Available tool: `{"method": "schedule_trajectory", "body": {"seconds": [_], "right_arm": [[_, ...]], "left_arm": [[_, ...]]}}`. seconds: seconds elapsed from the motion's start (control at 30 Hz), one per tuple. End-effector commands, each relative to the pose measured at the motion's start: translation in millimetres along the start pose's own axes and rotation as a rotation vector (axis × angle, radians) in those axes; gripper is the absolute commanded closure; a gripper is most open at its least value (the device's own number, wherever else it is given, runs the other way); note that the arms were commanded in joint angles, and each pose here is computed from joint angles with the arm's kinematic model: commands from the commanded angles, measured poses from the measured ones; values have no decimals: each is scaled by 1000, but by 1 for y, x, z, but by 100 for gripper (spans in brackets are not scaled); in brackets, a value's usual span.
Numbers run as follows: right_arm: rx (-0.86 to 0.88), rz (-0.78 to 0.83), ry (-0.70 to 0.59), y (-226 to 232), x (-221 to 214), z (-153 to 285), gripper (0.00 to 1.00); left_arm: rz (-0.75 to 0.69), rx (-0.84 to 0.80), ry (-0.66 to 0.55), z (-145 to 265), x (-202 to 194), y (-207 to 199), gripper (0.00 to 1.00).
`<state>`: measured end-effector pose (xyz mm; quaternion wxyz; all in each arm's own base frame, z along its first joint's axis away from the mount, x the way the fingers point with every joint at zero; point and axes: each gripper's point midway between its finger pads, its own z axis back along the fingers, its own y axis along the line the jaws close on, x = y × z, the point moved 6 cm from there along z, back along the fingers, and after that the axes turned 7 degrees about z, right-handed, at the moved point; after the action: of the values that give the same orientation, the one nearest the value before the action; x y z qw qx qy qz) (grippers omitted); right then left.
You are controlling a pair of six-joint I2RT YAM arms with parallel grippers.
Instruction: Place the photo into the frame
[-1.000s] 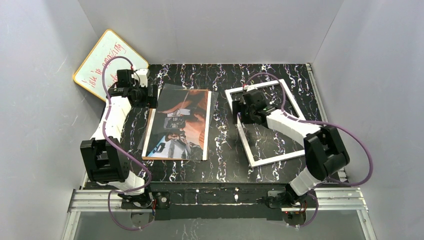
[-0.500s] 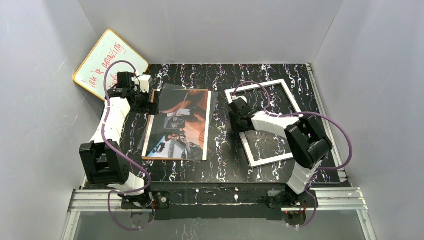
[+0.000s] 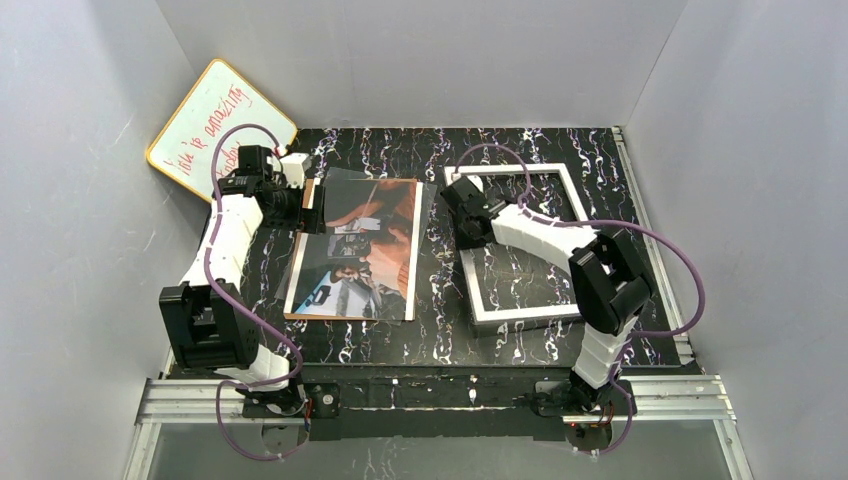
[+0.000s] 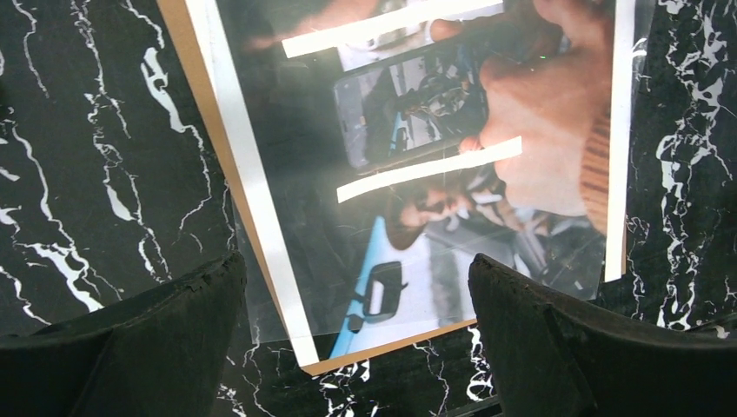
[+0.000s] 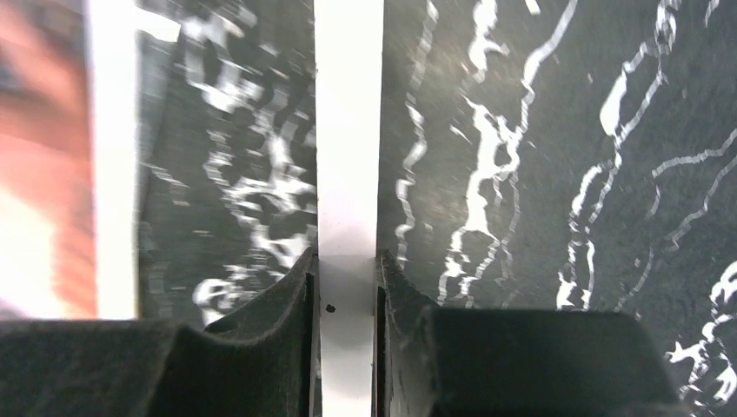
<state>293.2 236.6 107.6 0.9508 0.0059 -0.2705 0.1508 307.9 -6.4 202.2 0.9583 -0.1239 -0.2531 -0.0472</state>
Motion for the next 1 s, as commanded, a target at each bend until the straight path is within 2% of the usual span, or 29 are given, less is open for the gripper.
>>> {"method": "schedule_trajectory", "body": {"seconds": [0.0, 0.3, 0.63, 0.8, 0.97], "right_arm": [[108, -93, -137, 20, 59, 55, 99], [452, -299, -276, 52, 126, 153, 99], [790, -485, -434, 64, 164, 246, 99], [937, -527, -476, 69, 167, 265, 99], [1088, -560, -440, 75, 164, 264, 99]], "left_arm": [[15, -52, 37, -1, -8, -13, 2], [27, -107, -7, 14, 14, -24, 2], [41, -166, -55, 23, 35, -41, 2], [53, -188, -80, 25, 44, -49, 2], [60, -212, -115, 26, 50, -63, 2]]}}
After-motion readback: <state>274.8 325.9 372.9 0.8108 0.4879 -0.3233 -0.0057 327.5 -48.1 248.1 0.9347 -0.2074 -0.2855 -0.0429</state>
